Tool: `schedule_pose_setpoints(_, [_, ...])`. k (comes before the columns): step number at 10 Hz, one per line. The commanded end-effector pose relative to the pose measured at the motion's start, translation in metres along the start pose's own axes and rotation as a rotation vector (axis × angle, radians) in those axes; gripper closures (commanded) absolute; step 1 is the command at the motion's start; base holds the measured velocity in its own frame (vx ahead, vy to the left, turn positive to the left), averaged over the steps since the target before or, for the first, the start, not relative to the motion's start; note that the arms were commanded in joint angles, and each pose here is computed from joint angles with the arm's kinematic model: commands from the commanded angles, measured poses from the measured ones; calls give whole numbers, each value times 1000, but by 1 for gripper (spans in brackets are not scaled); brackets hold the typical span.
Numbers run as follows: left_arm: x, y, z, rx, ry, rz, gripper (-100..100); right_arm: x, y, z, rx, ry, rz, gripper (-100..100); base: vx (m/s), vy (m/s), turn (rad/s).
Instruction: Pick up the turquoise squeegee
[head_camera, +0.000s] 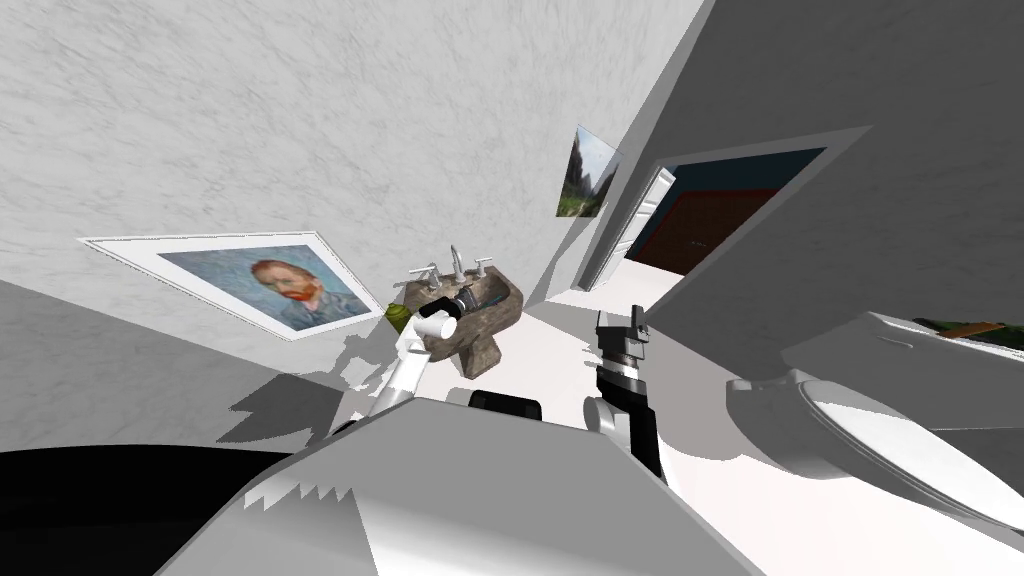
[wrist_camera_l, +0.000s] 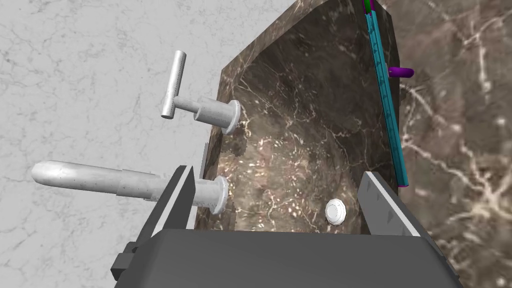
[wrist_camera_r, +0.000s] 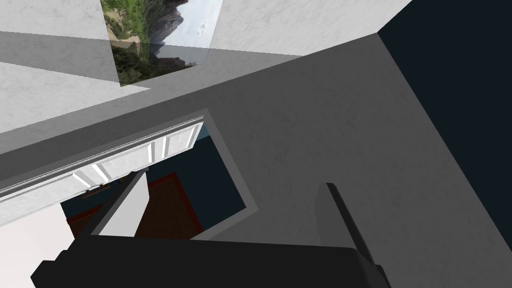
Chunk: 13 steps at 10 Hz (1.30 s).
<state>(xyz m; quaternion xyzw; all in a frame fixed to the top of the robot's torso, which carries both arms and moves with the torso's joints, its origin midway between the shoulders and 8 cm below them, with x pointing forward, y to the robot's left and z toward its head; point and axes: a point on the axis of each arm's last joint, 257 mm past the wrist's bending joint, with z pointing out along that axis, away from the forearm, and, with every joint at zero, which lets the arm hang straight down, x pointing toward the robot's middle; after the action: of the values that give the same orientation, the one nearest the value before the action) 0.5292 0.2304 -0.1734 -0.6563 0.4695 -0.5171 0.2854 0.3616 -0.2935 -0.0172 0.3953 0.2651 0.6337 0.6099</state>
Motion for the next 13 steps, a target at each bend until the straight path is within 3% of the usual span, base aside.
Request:
schedule_pose_setpoints(1, [-3,9,4,-46,-14,-17,-100,0,0,0,0,0,0,0,-17,37,-119])
schedule_pose_setpoints(3, [-2,14,13,-90,-23,-45,-100,0,0,0,0,0,0,0,-10,26,-96])
schedule_pose_setpoints(5, [-6,22,12,-121,-36,-45,-100,0,0,0,0,0,0,0,-7,27,-42])
schedule_pose_setpoints(8, [-5,33,26,-211,-64,-95,-100,0,0,0,0,0,0,0,-10,34,-156])
schedule_pose_setpoints(10, [-9,43,23,-248,-81,-94,-100,0,0,0,0,0,0,0,-5,33,-51])
schedule_pose_setpoints(13, [-11,51,34,-334,-120,-136,-100,0,0,0,0,0,0,0,-1,39,-147])
